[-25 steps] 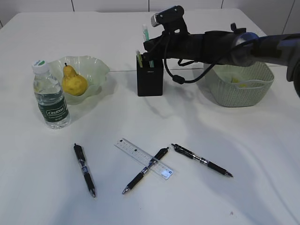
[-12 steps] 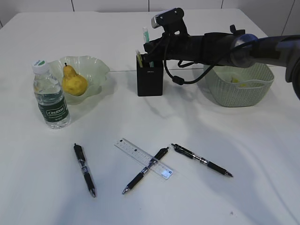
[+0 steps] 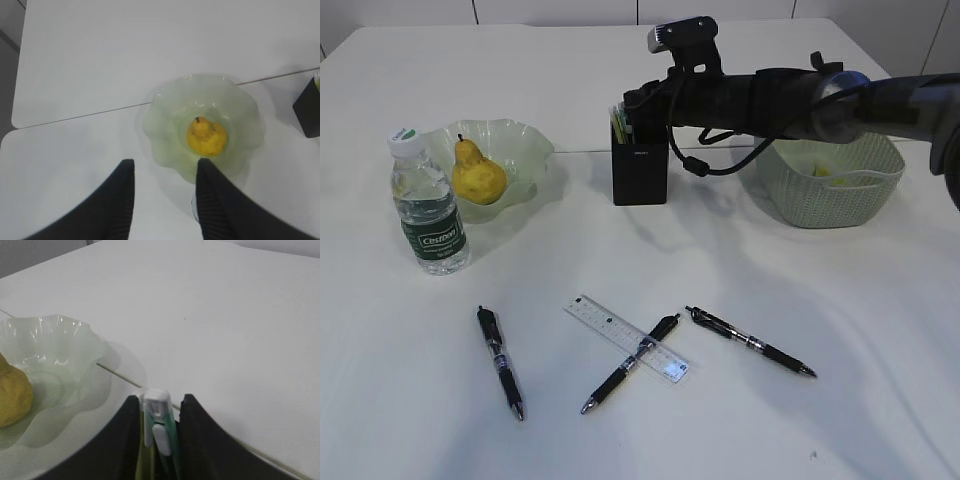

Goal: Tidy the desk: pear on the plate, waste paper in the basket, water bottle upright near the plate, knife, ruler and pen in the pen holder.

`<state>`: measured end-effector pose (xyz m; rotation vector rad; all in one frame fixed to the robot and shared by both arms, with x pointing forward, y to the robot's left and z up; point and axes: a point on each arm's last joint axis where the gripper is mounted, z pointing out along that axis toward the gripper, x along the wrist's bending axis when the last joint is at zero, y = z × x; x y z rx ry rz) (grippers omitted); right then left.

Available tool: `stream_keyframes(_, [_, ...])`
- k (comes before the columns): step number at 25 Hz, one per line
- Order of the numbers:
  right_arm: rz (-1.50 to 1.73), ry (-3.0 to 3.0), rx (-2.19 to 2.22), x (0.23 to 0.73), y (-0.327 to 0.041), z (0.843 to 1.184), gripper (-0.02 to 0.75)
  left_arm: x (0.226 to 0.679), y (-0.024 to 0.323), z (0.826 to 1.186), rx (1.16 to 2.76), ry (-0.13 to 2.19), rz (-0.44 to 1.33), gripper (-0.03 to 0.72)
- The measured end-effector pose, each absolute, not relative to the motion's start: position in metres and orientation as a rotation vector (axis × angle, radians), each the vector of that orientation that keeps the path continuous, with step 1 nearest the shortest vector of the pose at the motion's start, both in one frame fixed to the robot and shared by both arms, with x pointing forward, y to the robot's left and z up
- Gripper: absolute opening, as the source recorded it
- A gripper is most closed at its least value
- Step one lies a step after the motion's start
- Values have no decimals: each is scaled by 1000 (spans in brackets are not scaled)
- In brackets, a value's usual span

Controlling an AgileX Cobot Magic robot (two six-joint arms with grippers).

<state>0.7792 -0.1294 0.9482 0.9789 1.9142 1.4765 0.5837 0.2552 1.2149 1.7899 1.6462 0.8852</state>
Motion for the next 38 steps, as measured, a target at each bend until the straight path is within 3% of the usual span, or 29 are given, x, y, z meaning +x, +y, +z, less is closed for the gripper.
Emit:
stream_keyframes(4, [1546,1864,1060,777,-130,967,240,584,255,1215,1791,1646,889,287])
stream_keyframes(14, [1578,1965,1025,745,-134,1059,240,584,259,1216,1802,1644,945,286])
stream_keyframes(18, [1464,2233,1054,716,-144,1083,240,584,259,1216,1802,1644,945,286])
stream_keyframes(25, [995,2554,1244,664,-173,1114,240,583,255,1214,1795,1656,864,286])
stream_keyframes(32, [757,2434,1430,639,-196,1145,241,564,255,1222,1804,1695,787,286])
stream_keyframes(38, [800,2366,1476,618,-191,1170,335,521,263,1255,1744,1663,822,286])
